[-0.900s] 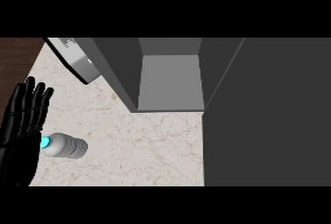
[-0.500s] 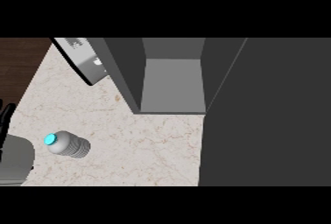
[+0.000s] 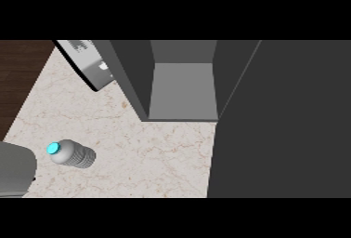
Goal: Pick up the bottled water, place it into the cabinet and close the cabinet
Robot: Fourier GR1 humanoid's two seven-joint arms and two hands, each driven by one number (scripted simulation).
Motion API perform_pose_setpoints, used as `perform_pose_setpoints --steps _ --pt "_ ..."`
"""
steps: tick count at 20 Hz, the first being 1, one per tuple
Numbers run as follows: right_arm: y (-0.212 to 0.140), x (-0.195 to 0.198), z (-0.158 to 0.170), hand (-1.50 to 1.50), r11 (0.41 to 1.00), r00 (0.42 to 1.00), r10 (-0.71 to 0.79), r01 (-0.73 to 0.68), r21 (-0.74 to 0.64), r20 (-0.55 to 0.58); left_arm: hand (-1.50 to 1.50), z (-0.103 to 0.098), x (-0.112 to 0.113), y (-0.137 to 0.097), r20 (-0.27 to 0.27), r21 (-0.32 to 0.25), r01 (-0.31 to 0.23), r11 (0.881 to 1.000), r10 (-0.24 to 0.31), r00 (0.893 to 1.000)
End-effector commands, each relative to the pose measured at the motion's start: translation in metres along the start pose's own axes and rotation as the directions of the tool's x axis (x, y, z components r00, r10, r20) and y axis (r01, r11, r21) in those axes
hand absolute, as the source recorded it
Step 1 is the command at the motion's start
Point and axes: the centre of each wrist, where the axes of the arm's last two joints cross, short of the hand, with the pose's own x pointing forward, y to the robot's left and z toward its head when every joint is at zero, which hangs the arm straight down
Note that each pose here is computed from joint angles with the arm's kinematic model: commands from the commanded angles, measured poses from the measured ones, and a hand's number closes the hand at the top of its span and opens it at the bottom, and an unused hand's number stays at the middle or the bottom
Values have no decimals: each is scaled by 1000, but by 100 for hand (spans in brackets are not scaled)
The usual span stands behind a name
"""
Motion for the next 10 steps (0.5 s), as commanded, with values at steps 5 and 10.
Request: perform_pose_setpoints --steps 5,10 --pt "34 31 -4 -150 1000 1000 -13 13 20 -3 -150 3 14 1 -50 23 5 1000 -4 999" --pt "33 16 0 -150 999 999 -36 36 3 -3 -150 14 18 7 -98 23 41 999 -39 994"
